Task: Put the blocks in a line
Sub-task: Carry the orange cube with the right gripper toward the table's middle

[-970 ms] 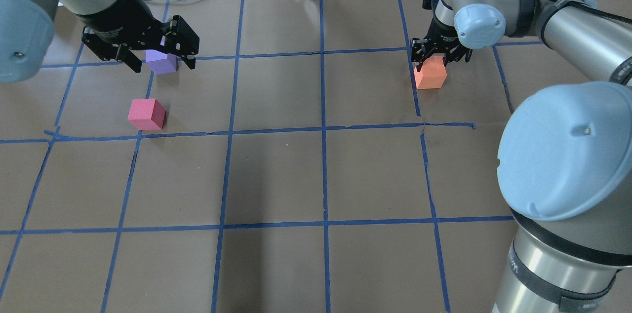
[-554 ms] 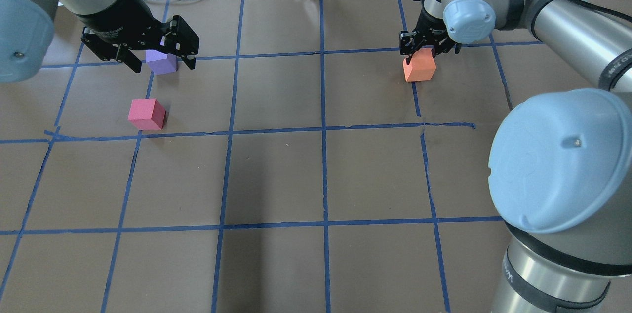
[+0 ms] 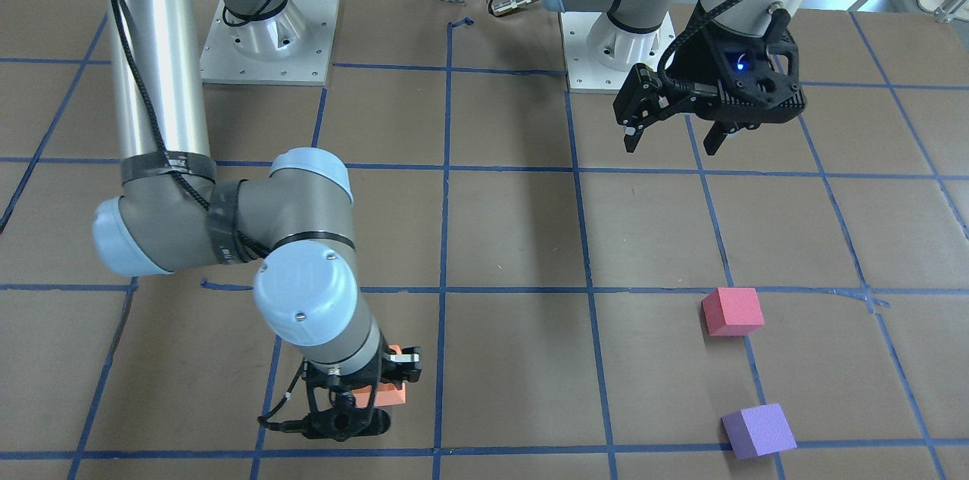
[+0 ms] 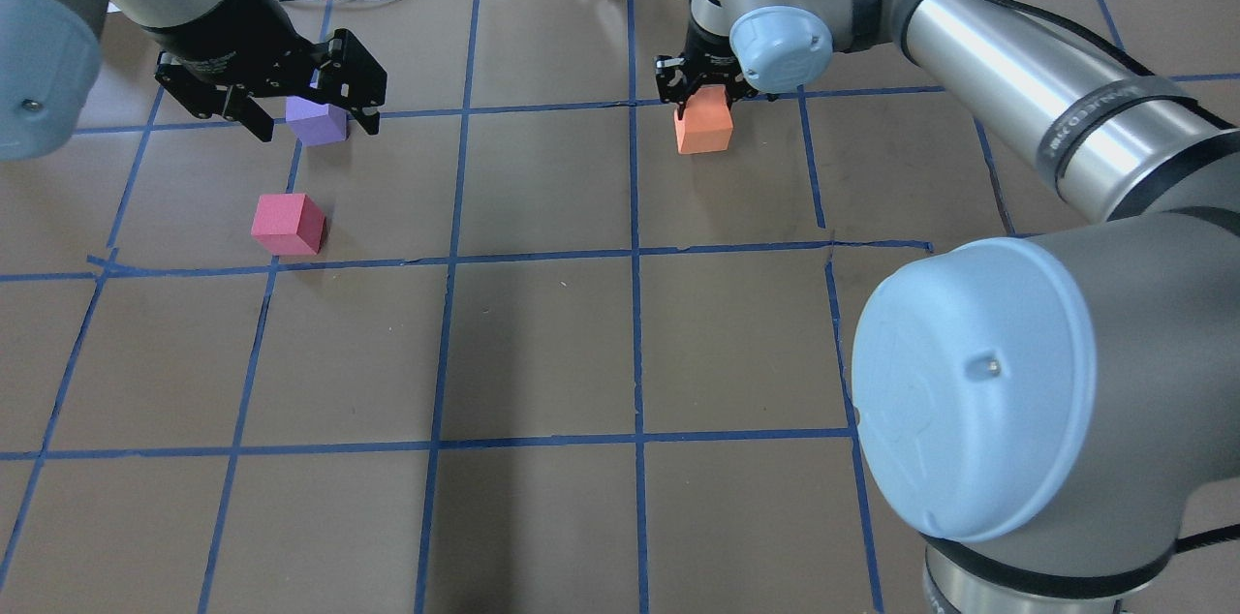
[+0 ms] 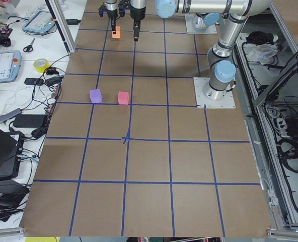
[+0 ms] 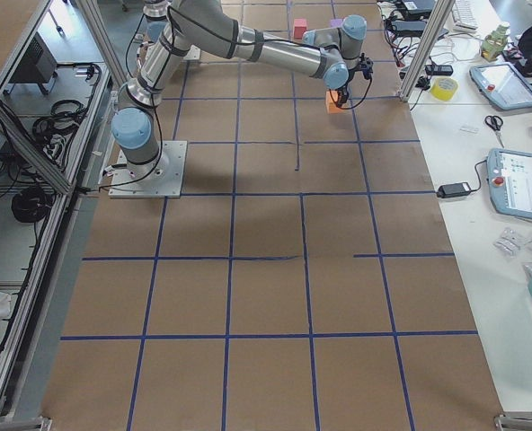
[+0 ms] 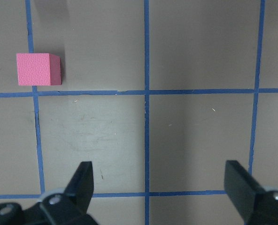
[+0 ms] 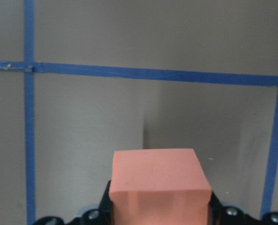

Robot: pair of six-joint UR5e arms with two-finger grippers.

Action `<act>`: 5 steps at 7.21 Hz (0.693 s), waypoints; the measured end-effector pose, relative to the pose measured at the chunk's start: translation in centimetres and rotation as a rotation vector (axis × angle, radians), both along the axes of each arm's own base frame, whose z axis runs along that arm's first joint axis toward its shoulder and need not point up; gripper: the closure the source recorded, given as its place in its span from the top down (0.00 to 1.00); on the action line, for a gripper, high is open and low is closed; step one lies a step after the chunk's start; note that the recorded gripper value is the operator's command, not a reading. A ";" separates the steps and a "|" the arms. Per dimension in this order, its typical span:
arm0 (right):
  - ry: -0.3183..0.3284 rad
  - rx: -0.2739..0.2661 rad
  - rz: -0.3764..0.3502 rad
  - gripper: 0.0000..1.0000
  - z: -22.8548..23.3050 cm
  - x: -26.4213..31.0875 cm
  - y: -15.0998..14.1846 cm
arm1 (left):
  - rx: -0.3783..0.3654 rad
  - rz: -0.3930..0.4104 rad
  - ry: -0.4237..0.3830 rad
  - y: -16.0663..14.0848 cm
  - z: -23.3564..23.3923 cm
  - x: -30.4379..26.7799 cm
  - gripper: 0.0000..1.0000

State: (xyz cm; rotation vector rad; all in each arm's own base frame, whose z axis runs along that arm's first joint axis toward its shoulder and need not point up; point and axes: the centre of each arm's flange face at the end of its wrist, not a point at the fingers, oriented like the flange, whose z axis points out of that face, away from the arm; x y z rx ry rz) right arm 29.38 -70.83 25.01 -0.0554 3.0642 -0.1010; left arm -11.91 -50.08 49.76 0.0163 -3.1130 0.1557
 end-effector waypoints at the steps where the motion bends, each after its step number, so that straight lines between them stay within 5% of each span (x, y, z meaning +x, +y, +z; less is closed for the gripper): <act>1: -0.009 -0.009 -0.019 0.43 -0.4 3.5 -0.1 | -0.001 -0.001 -0.001 0.0 0.0 0.2 1.00; 5: -0.034 0.016 -0.049 0.44 -2.8 9.7 1.2 | -0.002 -0.012 -0.005 -0.2 0.1 1.6 1.00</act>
